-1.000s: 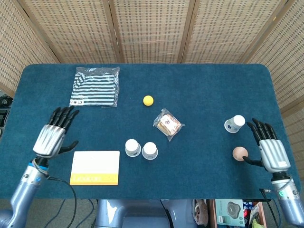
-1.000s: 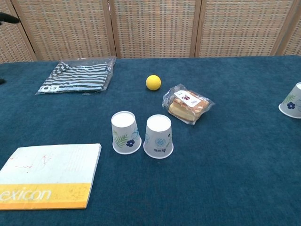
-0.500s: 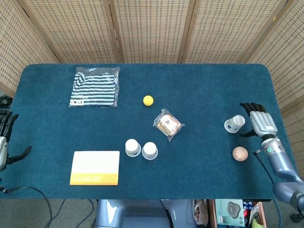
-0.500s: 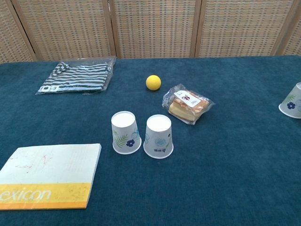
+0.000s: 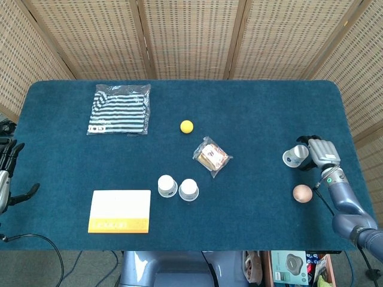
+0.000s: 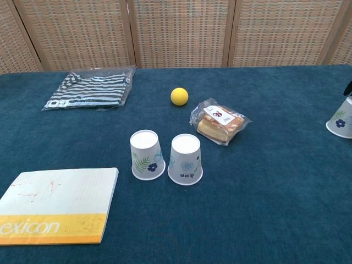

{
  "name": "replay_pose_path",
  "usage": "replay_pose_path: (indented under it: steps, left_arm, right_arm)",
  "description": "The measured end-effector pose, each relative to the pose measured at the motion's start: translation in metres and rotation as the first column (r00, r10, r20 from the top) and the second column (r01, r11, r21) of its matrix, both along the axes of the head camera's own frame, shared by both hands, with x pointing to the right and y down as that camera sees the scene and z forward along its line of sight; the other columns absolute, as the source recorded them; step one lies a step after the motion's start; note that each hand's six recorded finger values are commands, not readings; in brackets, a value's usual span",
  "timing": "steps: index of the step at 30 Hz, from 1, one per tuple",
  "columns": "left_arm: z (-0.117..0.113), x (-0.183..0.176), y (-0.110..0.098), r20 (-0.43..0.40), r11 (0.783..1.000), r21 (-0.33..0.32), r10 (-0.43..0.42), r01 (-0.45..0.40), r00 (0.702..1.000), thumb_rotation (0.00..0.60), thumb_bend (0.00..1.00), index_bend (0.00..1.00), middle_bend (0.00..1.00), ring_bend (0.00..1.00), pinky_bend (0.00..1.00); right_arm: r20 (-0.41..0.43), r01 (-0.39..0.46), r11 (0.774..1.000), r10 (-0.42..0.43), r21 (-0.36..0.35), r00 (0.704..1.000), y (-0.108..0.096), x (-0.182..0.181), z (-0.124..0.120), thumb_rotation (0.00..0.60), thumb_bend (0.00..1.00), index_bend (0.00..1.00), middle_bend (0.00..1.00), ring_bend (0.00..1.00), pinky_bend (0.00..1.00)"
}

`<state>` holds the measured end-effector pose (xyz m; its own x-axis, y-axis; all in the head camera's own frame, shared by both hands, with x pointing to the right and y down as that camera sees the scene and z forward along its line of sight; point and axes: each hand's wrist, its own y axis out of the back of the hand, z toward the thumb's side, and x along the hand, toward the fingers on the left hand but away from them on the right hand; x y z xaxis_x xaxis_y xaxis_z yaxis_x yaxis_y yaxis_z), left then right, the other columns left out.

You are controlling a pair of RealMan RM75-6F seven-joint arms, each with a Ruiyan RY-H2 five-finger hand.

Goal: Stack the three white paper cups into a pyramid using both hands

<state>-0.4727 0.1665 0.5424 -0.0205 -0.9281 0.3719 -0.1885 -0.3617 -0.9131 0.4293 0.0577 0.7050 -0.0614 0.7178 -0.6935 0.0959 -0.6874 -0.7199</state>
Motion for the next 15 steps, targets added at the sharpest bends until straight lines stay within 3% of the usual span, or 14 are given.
replay_pose_path:
  steps: [4, 10, 15]
  left_arm:
    - [0.0031, -0.0021, -0.0024, 0.001, 1.0, -0.015, -0.008, 0.008, 1.0, 0.6, 0.27, 0.0, 0.0, 0.0, 0.0]
    - [0.0041, -0.002, -0.0038, 0.002, 1.0, -0.022, -0.008, 0.008, 1.0, 0.6, 0.27, 0.0, 0.0, 0.0, 0.0]
    - [0.0035, -0.0009, -0.0038, -0.003, 1.0, -0.026, -0.003, 0.003, 1.0, 0.6, 0.27, 0.0, 0.0, 0.0, 0.0]
  right_arm:
    - [0.034, -0.026, 1.0, 0.025, 0.012, 0.999, -0.0014, -0.0025, 0.0063, 0.6, 0.32, 0.44, 0.49, 0.34, 0.56]
    - [0.047, -0.025, 0.999, 0.023, 0.048, 0.999, -0.0056, -0.0005, 0.0096, 0.6, 0.38, 0.49, 0.55, 0.4, 0.6]
    - [0.083, -0.007, 0.995, -0.002, 0.099, 0.997, -0.0104, -0.0056, 0.0019, 0.6, 0.38, 0.49, 0.54, 0.41, 0.61]
